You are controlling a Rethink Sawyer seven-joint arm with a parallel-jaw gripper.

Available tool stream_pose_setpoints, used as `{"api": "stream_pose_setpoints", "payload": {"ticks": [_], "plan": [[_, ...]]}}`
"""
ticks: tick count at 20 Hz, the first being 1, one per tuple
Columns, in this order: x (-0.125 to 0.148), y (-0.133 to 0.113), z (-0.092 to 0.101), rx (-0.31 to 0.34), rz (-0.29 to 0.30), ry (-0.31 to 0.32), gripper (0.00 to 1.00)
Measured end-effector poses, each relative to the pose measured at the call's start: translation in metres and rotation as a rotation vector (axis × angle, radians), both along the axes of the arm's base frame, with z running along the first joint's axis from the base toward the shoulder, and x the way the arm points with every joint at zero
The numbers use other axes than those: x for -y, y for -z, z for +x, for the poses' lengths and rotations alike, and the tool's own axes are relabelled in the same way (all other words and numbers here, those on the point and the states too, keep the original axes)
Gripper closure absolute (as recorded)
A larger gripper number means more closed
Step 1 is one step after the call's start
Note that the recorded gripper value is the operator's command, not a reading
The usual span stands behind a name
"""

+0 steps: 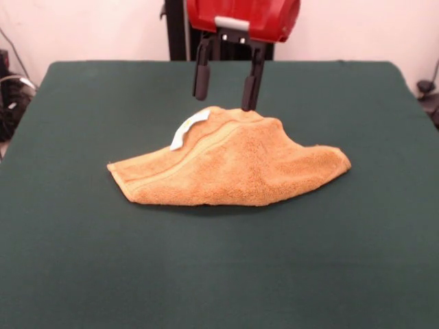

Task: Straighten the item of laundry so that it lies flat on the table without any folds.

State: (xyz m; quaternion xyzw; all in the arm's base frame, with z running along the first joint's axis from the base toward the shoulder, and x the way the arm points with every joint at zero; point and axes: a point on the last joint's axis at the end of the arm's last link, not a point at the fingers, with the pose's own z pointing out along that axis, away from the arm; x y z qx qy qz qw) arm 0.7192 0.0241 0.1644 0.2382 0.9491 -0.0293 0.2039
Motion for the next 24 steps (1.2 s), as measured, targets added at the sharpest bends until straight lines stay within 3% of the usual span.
{"api": "stream_pose_setpoints", "payload": {"ticks": [14,24], "plan": [[0.011,0.016,-0.002,-0.026,0.065,0.136,0.00],[0.021,0.020,-0.024,-0.189,0.123,0.206,0.00]]}}
